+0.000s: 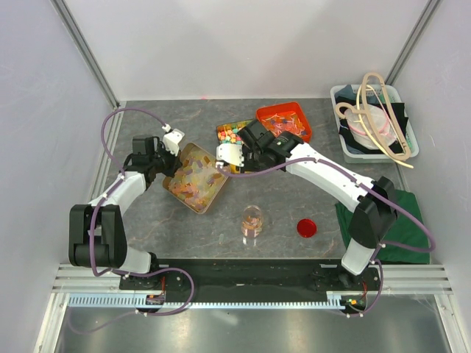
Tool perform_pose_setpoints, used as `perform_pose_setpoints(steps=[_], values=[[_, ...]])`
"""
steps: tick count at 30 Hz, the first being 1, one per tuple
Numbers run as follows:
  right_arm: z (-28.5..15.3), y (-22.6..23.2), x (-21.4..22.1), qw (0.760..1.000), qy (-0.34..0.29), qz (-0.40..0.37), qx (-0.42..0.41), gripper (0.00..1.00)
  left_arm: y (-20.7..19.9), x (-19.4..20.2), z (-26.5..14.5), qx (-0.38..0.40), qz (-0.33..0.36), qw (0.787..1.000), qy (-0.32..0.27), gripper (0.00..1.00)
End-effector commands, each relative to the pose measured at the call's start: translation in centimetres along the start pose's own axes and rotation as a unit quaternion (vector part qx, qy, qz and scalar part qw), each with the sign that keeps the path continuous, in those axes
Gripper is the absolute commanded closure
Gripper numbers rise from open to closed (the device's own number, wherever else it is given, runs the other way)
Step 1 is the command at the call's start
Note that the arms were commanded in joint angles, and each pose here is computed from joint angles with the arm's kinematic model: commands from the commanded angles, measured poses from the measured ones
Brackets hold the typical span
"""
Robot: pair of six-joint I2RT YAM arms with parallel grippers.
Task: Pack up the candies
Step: Scoop the fake candies from the storage box.
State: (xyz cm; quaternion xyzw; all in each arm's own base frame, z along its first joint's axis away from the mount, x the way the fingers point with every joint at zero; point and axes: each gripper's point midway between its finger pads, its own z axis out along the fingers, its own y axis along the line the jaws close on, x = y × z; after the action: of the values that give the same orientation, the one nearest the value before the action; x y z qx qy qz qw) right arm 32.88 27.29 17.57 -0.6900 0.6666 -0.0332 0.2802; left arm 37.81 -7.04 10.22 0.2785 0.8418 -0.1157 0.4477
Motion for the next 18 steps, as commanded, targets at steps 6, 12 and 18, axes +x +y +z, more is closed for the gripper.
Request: perform_pose_setpoints(steps=[6, 12, 18], values=[[-3.5, -6.1, 1.6, 0.986, 0.056, -0.008, 0.154, 1.0, 0.2, -3.9, -1.0, 0.002, 0.01, 0.998, -0.056, 0.98], [-6.9, -8.3, 0.4, 0.976, 0.069, -0.053, 0.199, 1.0, 0.2, -2.9, -0.4, 0.012, 0.019, 0.999, -0.028, 0.98], [-8.5, -7.4, -3.4, 0.955, 0.104, -0.166, 0.22, 1.0, 1.0, -1.0, 0.4, 0.006, 0.025, 1.0, 0.018, 0.98]])
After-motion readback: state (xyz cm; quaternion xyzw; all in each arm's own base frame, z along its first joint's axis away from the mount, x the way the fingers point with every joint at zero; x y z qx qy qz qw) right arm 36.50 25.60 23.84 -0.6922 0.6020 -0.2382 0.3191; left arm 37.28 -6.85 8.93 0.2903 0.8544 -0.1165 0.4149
